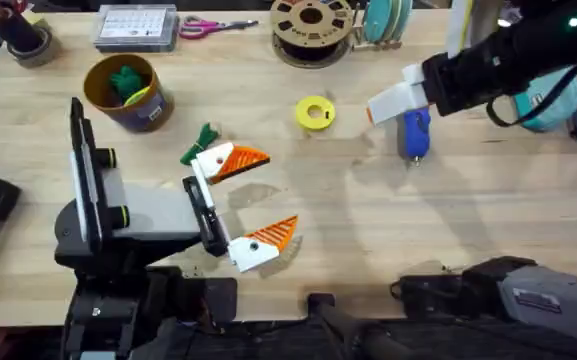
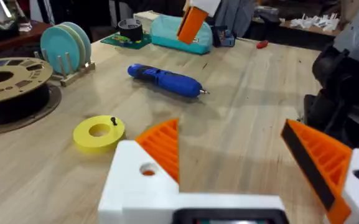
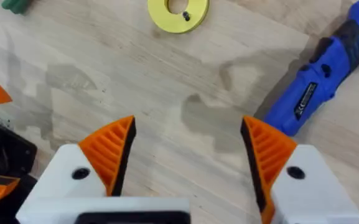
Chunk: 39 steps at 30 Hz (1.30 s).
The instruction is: Pick up the gripper from the table and insert it into the empty holder that is missing its gripper. Then pick up a screw, insert it into the mounting hole, and use the screwdriver to tighten it. Finally, clean up the table by picking up the vegetable and placing it into the bucket.
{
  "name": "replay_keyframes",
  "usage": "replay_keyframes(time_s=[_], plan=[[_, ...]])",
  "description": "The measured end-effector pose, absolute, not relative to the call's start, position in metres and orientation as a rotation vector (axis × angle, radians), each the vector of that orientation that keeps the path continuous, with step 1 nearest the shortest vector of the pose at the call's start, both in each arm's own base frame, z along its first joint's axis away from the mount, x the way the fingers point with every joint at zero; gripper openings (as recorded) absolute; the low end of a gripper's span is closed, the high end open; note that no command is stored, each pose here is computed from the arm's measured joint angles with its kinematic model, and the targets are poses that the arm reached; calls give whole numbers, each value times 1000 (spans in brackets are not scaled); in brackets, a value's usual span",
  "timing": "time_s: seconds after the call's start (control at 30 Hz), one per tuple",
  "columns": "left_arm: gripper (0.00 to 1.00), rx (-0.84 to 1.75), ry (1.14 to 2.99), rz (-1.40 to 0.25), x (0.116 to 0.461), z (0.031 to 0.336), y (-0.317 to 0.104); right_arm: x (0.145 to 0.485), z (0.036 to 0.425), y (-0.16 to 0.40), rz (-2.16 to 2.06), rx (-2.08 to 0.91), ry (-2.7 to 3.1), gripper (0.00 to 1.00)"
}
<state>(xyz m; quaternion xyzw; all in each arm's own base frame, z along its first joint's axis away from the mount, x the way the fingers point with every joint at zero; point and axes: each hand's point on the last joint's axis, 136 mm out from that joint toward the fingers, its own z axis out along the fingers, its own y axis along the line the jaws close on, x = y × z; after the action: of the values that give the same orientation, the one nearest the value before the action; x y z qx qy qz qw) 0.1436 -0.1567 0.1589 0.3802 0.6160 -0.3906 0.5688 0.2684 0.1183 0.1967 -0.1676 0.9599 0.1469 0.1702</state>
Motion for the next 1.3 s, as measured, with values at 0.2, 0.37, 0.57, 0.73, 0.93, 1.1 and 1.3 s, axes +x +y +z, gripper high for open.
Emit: replay_keyframes(time_s=[0.2,0.37,0.57,0.73,0.93,1.1,1.3], plan=[[986,892,1447,-917,144,159,-157,275,197,121,414,-482,2707,995],[985,893,1446,-917,144,159,-157,278,196,129,417,-515,2687,996],[985,893,1447,-917,144,159,-157,289,185,137,335,-564,2715,996],[985,893,1446,-917,144,159,-157,304,182,146,293,-591,2722,996],[985,892,1447,-917,144,159,-157,326,170,158,266,-609,2751,996],[985,893,1446,-917,144,159,-157,340,157,166,258,-620,2781,995],[985,893,1447,-917,144,159,-157,344,138,168,239,-630,2828,995]])
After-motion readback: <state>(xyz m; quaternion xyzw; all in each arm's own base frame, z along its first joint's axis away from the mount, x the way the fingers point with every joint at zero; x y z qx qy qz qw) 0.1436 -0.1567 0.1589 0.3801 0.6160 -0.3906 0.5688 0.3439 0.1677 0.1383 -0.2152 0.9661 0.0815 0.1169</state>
